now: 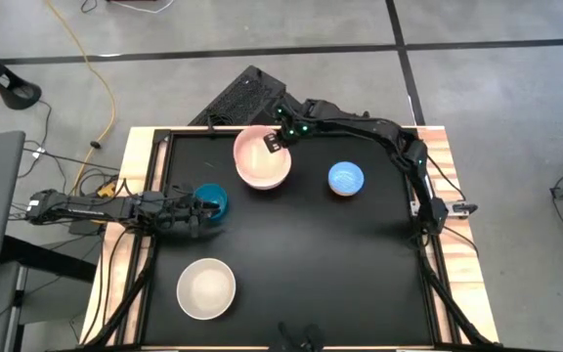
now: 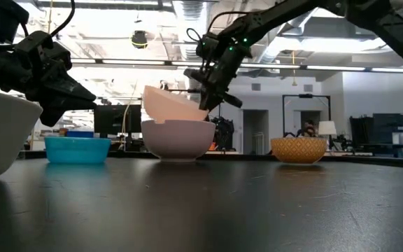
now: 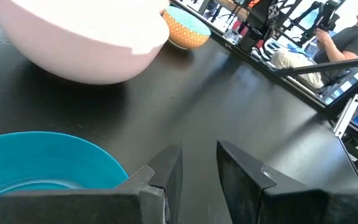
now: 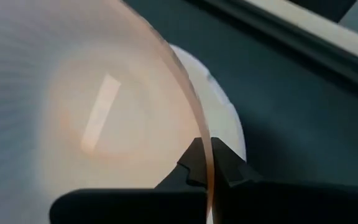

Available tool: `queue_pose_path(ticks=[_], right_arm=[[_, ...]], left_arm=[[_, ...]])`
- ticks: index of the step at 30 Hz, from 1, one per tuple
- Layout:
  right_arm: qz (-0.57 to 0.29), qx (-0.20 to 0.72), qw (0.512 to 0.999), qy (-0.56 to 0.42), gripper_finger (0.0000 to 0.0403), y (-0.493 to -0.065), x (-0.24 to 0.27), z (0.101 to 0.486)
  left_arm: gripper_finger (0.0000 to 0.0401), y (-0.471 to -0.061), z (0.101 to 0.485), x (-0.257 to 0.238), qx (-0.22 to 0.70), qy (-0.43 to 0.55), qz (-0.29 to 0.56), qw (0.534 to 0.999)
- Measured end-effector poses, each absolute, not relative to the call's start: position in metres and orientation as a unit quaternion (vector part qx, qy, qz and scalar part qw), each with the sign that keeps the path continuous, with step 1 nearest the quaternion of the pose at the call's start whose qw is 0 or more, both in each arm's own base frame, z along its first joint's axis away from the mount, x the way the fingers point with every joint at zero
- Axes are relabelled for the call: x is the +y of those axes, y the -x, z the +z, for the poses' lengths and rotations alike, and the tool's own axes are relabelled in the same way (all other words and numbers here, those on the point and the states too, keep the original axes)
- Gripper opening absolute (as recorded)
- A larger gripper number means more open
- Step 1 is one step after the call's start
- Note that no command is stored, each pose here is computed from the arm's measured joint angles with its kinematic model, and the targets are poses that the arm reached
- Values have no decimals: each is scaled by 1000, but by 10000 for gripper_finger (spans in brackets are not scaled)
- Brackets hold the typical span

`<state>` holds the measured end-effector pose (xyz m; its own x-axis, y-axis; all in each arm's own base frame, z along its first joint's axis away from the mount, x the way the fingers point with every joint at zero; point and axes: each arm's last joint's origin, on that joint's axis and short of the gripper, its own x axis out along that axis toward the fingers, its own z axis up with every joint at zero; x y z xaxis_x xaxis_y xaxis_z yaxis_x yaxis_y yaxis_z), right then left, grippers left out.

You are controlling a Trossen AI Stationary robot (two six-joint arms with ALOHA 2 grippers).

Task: Nest bowls inside each other
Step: Stack the light orange bowl on top of the light purple bowl

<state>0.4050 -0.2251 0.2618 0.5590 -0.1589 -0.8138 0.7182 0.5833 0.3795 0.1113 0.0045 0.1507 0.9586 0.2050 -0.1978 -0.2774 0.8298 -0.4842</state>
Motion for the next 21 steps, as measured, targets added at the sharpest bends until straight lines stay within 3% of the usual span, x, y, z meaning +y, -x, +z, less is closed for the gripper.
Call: queue_pose_path(ticks=[8, 21], right_arm=[[-285, 392, 800, -355, 33, -407, -219, 258], [-315, 403, 806, -297, 156, -410, -210, 262]], left_arm=[[88, -111, 151, 4, 69, 263, 126, 954], [88, -111, 151, 4, 69, 267, 125, 953]])
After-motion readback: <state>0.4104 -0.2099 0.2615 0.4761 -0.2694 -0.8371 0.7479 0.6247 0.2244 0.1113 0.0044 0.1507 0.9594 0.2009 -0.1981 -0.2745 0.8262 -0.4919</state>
